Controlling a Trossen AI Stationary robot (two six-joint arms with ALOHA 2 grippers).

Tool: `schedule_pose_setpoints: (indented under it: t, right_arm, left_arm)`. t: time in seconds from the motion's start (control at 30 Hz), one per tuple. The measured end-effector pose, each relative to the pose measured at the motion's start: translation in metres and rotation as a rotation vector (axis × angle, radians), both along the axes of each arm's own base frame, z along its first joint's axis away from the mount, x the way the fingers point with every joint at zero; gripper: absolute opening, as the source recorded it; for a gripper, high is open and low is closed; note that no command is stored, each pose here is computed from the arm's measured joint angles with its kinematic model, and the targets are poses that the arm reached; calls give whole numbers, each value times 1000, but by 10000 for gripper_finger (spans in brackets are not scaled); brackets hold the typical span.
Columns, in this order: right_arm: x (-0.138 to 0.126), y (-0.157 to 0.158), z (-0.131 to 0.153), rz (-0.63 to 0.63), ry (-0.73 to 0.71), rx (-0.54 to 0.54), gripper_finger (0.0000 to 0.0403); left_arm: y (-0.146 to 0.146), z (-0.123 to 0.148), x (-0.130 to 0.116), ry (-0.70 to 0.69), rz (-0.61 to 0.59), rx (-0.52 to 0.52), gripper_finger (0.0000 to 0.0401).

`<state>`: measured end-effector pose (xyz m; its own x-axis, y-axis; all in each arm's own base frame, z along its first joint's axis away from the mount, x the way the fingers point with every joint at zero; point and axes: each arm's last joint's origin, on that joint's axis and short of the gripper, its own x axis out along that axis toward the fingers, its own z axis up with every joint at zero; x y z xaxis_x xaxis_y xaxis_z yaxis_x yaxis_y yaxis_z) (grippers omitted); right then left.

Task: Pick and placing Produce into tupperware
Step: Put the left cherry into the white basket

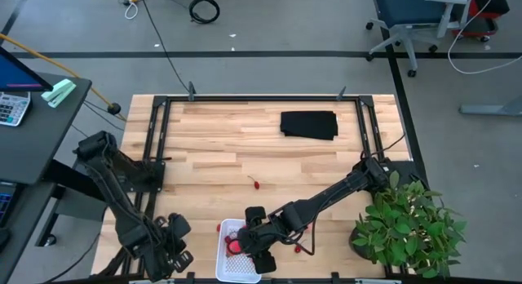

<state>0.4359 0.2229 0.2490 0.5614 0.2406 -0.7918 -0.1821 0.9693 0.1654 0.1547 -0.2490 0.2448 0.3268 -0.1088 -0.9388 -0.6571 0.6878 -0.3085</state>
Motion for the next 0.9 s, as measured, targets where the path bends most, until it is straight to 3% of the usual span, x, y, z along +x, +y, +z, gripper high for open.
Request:
schedule_pose_setpoints:
  t: [0.23, 0.43, 0.6, 0.77, 0.9]
  right_arm:
    - [2, -4, 0, 61, -22, -51, 306]
    - [7, -14, 0, 64, -28, -70, 307]
    - [11, -24, 0, 42, -28, -71, 307]
    - [14, -29, 0, 30, -28, -70, 306]
    - [14, -29, 0, 3, -20, -50, 307]
  left_arm:
    - [-7, -45, -16, -14, 7, -110, 48]
    - [1, -71, -21, -11, -1, -133, 49]
    - [7, -79, -25, 139, -22, -142, 52]
    - [7, -79, -26, 159, -30, -153, 48]
    - [12, -81, -29, 186, -41, -94, 50]
